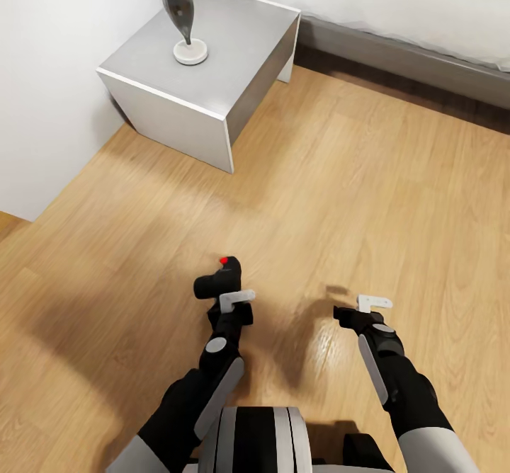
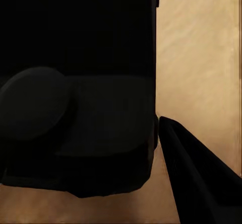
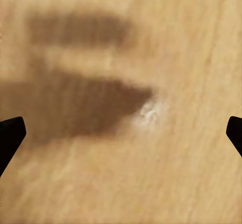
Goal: Attach the digital camera to the camera tripod in the bedroom.
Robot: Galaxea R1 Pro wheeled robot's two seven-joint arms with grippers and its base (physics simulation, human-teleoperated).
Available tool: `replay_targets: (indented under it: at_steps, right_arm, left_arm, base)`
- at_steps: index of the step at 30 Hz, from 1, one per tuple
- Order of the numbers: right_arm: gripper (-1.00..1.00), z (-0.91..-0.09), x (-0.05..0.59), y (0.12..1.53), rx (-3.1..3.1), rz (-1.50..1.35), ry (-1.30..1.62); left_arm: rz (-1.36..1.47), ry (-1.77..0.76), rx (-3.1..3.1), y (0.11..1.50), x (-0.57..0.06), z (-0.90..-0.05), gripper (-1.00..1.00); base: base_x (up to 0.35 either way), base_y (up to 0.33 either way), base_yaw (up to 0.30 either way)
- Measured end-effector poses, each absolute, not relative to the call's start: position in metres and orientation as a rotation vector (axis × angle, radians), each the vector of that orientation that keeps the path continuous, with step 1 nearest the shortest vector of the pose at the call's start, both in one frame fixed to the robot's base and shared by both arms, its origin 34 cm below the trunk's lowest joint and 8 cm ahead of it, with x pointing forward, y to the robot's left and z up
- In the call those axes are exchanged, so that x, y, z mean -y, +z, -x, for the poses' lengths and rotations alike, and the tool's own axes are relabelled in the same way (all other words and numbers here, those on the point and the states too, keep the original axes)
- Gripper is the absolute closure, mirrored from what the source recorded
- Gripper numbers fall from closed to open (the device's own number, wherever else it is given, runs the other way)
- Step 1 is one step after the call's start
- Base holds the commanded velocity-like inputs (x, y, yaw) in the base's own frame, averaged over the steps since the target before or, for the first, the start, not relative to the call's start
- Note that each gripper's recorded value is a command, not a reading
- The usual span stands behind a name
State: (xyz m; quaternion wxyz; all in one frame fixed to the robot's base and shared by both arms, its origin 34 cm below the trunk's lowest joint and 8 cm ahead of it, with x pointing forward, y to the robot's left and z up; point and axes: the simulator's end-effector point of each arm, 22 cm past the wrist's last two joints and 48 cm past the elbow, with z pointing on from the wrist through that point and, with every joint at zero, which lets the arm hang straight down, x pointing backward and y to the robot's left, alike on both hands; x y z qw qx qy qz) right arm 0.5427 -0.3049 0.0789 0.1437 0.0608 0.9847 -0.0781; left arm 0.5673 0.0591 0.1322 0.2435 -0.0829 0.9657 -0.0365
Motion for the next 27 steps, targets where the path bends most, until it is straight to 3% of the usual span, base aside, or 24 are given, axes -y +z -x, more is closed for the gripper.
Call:
replay_targets:
  at_steps: [27]
  right_arm:
    - [-1.00, -0.587, 0.299, 0.129, -2.733, -0.186, -0.162]
  left_arm:
    - [0.232, -0.085, -2.493, 0.201, -0.045, -0.603, 1.00]
  base:
    - [0.000, 0.000, 0.000]
